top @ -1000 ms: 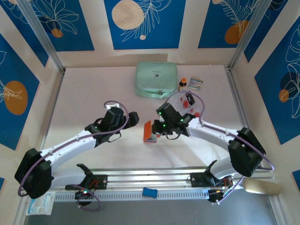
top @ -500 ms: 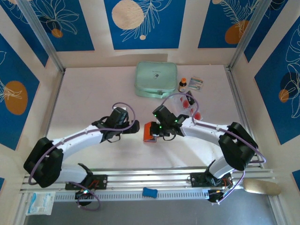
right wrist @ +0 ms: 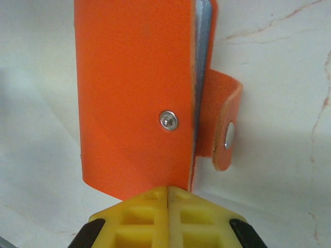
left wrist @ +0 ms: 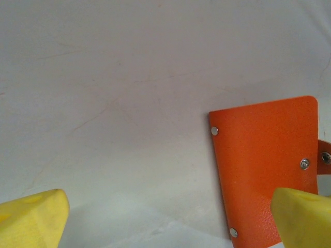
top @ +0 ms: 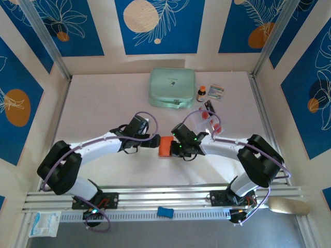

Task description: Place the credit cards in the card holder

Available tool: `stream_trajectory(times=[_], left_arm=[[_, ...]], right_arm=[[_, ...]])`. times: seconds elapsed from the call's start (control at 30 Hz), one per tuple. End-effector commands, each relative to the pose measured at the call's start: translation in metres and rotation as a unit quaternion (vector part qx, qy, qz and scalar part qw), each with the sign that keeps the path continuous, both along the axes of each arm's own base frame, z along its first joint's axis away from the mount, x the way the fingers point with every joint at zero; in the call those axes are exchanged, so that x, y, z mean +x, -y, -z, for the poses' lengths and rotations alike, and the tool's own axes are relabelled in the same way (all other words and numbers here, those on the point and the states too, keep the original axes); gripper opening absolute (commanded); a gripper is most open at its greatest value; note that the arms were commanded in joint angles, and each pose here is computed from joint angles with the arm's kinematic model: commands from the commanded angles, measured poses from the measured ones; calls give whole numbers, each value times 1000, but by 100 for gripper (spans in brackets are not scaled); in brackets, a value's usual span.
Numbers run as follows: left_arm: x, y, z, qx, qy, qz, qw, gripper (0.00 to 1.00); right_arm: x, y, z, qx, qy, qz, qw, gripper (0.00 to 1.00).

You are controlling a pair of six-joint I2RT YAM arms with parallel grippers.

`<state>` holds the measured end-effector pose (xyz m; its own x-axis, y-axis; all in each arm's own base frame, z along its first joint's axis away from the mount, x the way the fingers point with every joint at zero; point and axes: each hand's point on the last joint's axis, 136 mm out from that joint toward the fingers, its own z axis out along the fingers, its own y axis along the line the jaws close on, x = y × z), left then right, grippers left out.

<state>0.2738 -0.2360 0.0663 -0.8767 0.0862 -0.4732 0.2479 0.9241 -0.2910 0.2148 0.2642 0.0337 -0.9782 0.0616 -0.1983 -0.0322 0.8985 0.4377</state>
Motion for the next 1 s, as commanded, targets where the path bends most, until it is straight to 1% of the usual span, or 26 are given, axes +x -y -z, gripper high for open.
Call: stream_trajectory(times=[0.0,0.27,0.53,0.67,0.83,0.97], left_arm=[[2,16,-6,-3,9,29,1000,100],[2,30,3,4,6,49,999,100],[-7,36,27,20,-9,69,997,100],[-11,28,41,56,-17,70,996,100],[-15,12,52,113,-25,66,991,100],[-17,3,58,146,-30,65,987,100]], right_arm=[[-3,4,6,-6,-4,7,1000,0],[-5,6,9,-6,-8,10,1000,0],[-4,5,6,-4,-6,10,1000,0],[-3,4,2,-2,-7,7,1000,0],[11,11,-27,9,20,12,1000,0],[20,25,-39,8,27,25,999,0]])
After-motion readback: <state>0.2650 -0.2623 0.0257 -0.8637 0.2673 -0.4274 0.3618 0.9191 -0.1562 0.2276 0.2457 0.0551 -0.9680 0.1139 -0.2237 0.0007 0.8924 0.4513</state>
